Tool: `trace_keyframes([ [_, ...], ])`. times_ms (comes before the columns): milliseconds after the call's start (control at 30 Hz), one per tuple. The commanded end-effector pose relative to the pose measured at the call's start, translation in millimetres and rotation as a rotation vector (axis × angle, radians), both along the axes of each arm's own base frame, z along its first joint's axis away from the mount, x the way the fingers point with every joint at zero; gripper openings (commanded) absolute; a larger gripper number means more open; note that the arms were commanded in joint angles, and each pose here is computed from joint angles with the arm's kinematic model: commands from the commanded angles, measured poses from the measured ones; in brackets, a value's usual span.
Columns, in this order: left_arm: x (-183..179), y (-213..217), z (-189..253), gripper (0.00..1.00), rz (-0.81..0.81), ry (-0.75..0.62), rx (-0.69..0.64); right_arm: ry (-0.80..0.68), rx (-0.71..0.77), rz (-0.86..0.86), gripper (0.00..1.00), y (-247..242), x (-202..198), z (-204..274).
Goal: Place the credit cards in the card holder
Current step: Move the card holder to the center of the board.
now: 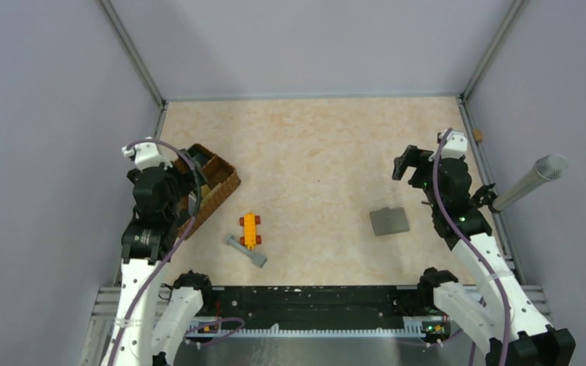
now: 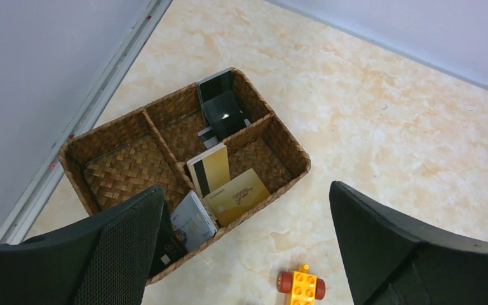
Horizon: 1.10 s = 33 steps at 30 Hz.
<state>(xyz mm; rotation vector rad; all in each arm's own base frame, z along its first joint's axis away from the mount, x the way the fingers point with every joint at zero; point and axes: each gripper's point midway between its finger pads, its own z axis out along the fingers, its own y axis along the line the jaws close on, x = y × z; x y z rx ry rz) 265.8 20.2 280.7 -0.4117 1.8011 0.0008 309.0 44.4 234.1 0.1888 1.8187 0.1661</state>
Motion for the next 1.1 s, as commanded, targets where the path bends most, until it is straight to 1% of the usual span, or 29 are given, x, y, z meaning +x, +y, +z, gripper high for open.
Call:
trace_keyframes([
  [0,-1,-11,-2,0.99,-0.018,0.015,-0.086,0.066,0.020,-0.027,0.99,-3,-1,-14],
  [100,-1,-30,-27,0.99,-0.059,0.051,-0.215,0.165,0.062,-0.112,0.98,-11,-7,-49],
  [133,0,-41,-36,0.99,-0.095,0.066,-0.274,0.194,0.087,-0.126,0.98,-12,-10,-61],
  [200,0,-72,-51,0.99,-0.237,0.100,-0.364,0.232,0.125,-0.117,0.98,-8,-12,-81],
  [233,0,-83,-58,0.99,-0.278,0.111,-0.407,0.252,0.134,-0.119,0.98,-7,-13,-91],
  [300,-1,-97,-70,0.99,-0.319,0.134,-0.442,0.307,0.133,-0.140,0.98,-11,-14,-110],
  [433,-7,-115,-85,0.99,-0.354,0.176,-0.407,0.403,0.167,-0.180,0.97,-26,-16,-137],
  [600,-13,-146,-104,0.99,-0.441,0.230,-0.375,0.436,0.215,-0.153,0.95,-25,-19,-156],
  [733,-15,-167,-119,0.99,-0.503,0.275,-0.363,0.528,0.240,-0.086,0.88,-11,-22,-177],
  [833,-16,-177,-124,0.99,-0.540,0.279,-0.349,0.562,0.249,-0.057,0.84,-5,-26,-185],
  [1067,-14,-185,-124,0.99,-0.558,0.243,-0.331,0.636,0.315,0.015,0.80,14,-41,-201],
])
